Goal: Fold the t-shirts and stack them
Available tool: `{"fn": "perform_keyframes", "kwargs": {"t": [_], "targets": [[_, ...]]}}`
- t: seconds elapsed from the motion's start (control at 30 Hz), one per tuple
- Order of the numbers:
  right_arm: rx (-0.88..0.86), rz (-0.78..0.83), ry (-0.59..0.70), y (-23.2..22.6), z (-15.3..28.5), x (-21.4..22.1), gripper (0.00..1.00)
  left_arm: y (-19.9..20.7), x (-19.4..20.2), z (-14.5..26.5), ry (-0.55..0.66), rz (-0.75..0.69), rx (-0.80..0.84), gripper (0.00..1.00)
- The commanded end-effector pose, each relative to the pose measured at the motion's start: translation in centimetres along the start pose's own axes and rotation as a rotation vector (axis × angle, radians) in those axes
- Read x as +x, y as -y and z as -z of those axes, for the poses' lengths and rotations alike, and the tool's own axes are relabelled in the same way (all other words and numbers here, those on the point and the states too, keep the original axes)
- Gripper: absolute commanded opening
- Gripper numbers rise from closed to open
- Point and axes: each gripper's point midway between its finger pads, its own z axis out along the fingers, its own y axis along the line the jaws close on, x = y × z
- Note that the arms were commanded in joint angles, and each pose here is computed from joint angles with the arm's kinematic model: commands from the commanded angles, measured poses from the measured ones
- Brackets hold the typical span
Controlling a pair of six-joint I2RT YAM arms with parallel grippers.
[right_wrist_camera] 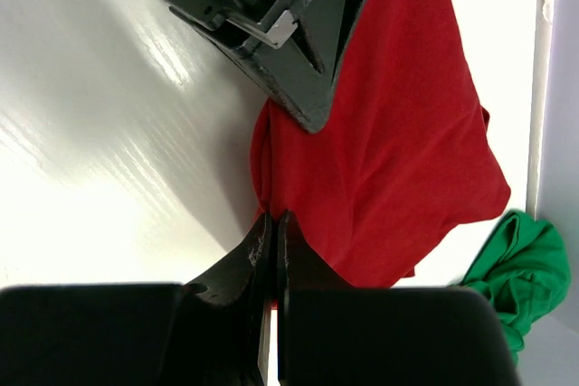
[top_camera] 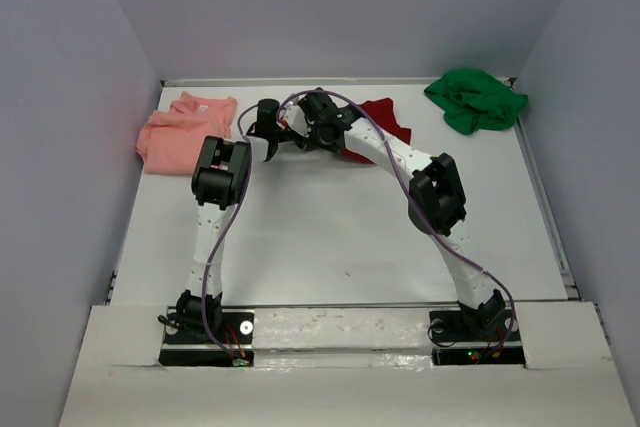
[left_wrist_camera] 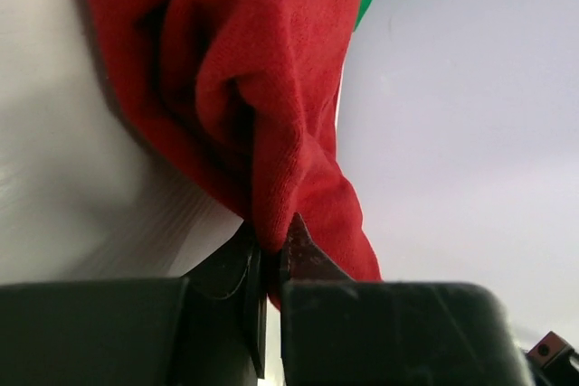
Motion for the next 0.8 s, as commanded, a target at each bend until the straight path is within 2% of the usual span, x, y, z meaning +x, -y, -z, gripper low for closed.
{"fn": "perform_keyframes", "kwargs": {"t": [0.0,0.2,0.3,0.4,0.43,0.47,0.5,0.77], "targets": [[0.037,-0.015,0.071,1.7,3.7,-1.8,0.0,0.5,-1.0,-0.2,0.014,-0.037,0.01,0.09],[0.026,-0.017,0.067,1.4,3.6,-1.7,0.0,0.9,-1.1,-0.3,0.011,-0.06,0.017,0.09],[0.029,-0.01,0.054,1.3,3.3,-1.5,0.0,1.4,-1.2,-0.4,0.009,-0.083,0.017,0.0],[0.03,-0.013,0.043,1.2,3.1,-1.2,0.4,1.7,-1.3,-0.4,0.011,-0.09,0.019,0.0],[0.028,-0.015,0.045,1.2,3.2,-1.2,0.61,1.7,-1.3,-0.3,0.011,-0.092,0.019,0.0],[0.026,-0.018,0.048,1.2,3.3,-1.3,0.95,1.8,-1.2,-0.3,0.009,-0.093,0.021,0.0],[0.022,-0.02,0.052,1.1,3.3,-1.3,1.0,1.7,-1.3,-0.3,0.012,-0.095,0.019,0.0],[0.025,-0.075,0.117,2.1,5.2,-2.9,1.0,2.0,-1.1,-0.3,0.008,-0.102,0.022,0.0]]}}
